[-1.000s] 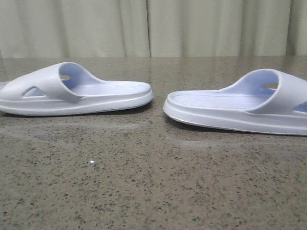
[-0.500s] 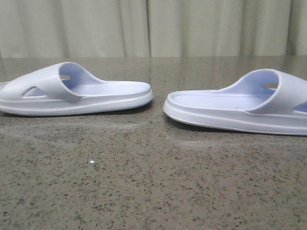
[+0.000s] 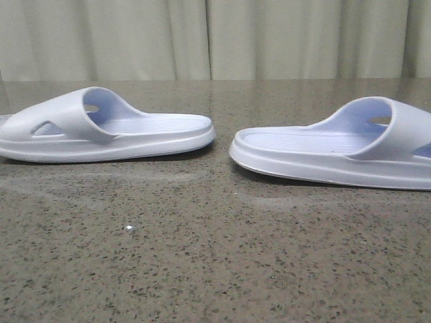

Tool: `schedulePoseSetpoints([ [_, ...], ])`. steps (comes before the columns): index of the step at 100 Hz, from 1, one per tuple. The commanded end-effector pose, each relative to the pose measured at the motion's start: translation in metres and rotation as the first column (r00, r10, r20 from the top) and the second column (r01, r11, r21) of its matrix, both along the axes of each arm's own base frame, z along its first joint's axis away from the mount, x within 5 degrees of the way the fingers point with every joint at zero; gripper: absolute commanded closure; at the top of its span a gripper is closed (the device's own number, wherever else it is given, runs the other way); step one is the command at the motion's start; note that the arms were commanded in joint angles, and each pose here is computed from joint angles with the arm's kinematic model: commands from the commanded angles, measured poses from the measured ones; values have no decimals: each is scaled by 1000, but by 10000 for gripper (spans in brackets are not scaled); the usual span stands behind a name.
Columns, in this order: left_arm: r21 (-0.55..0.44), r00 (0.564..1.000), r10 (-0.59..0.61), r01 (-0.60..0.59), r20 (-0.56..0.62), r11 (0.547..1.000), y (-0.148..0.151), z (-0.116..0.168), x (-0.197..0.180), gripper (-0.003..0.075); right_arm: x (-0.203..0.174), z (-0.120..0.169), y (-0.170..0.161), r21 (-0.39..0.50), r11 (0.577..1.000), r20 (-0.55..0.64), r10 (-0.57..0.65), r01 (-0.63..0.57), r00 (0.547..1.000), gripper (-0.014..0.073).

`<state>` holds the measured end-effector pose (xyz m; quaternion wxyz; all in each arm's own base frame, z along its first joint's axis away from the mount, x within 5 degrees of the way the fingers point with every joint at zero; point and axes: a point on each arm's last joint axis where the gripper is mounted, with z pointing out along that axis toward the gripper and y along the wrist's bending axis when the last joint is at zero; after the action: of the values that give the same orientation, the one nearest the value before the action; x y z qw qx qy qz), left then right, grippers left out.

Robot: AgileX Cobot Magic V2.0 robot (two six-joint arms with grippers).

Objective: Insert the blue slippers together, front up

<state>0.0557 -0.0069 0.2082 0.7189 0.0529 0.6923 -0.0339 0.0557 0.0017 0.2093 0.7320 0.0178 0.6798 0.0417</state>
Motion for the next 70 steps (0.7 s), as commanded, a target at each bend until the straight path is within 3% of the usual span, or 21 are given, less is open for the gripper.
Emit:
schedulePoseSetpoints([
  [1, -63, 996, 1, 5, 92, 998, 0, 5, -3, 704, -1, 2, 0, -16, 1000, 86, -2, 3, 996, 702],
  [26, -286, 995, -6, 34, 101, 958, 1, 17, -5, 705, -5, 15, -1, -7, 1000, 40, -8, 9, 999, 701],
  [44, -352, 997, -53, 72, 65, 933, -2, 46, -10, 705, -13, 45, -1, 6, 1000, 7, -14, 14, 1000, 701],
  [57, -519, 990, -138, 114, -8, 847, -8, 75, -9, 705, -18, 72, -1, 28, 1000, -16, -9, 9, 1000, 701],
  [70, -563, 980, -187, 114, -74, 818, -14, 104, 3, 705, -16, 100, 0, 78, 997, -49, 13, -9, 999, 701],
])
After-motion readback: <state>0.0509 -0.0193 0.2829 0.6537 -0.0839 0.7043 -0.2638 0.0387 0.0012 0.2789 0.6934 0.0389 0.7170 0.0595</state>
